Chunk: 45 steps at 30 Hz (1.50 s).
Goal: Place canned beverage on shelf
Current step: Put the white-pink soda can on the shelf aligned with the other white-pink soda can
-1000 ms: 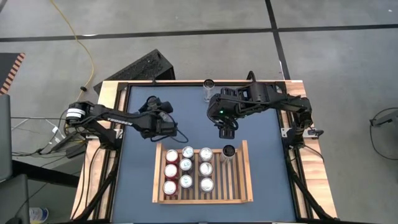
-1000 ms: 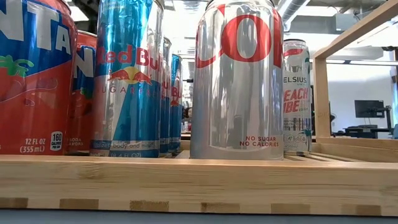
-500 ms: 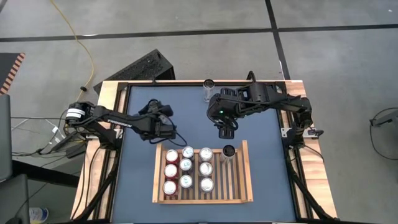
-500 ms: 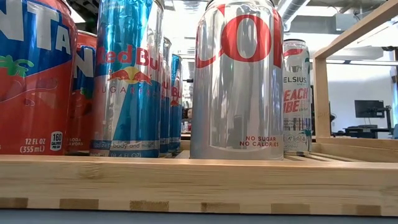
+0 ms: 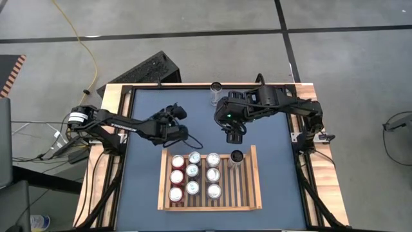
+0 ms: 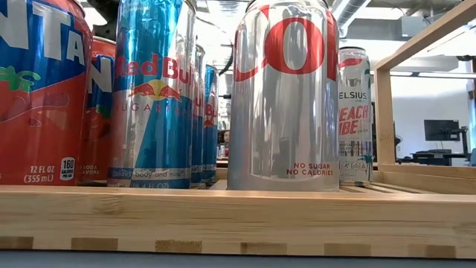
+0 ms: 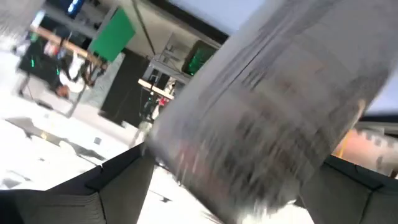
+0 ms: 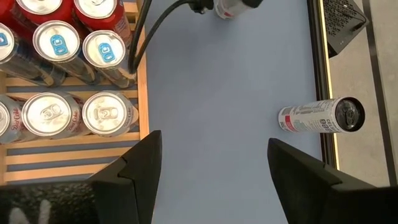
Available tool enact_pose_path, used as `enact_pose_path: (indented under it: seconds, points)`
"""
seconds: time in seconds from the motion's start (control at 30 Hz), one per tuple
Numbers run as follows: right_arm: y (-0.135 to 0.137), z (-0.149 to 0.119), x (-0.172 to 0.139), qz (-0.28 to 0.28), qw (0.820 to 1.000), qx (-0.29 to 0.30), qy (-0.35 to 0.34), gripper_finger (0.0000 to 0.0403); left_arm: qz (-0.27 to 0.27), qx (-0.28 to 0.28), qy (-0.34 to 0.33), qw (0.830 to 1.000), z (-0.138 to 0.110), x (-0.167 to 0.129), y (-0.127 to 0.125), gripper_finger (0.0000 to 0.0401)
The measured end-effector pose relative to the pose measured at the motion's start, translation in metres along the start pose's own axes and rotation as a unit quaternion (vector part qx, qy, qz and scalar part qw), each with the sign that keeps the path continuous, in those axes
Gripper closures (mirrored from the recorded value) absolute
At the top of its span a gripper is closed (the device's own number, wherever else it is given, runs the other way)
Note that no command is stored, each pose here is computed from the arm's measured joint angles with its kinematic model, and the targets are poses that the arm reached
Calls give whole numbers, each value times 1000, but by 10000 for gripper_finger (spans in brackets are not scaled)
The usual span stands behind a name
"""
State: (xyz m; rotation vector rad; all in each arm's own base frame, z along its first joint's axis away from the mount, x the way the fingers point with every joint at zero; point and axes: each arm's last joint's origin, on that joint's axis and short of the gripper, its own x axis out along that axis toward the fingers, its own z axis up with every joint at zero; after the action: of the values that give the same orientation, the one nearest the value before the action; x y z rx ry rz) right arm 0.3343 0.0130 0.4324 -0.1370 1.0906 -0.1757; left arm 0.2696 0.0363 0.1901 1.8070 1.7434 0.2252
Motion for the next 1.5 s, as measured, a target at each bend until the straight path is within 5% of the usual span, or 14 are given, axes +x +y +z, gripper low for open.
enact_pose_path:
  seconds: [0.2, 0.53, 0.6, 0.7, 0.83, 0.93, 1.1, 1.5]
  points:
    - [0, 0, 0, 0, 1000, -1, 1, 143, 12, -104, -34, 994, -9, -7, 24, 59]
    - [0, -1, 0, 2, 1000, -2, 3, 143, -23, -168, -115, 979, -10, -8, 25, 59]
    - [0, -1, 0, 2, 1000, 1, 3, 143, -72, -202, -177, 961, -14, -8, 25, 58]
    - [0, -1, 0, 2, 1000, 1, 3, 143, -166, -275, -271, 908, -28, -8, 36, 59]
    - [0, -1, 0, 2, 1000, -1, 4, 143, -198, -336, -357, 849, -51, -5, 63, 64]
    - [0, -1, 0, 1, 1000, -1, 4, 143, -207, -385, -384, 814, -64, 5, 81, 64]
    - [1, -1, 0, 2, 1000, 1, 4, 143, -301, -442, -375, 757, -47, 36, 84, 64]
    - [2, -1, 0, 3, 1000, -4, 3, 143, -351, -469, -313, 748, 4, 89, 75, 65]
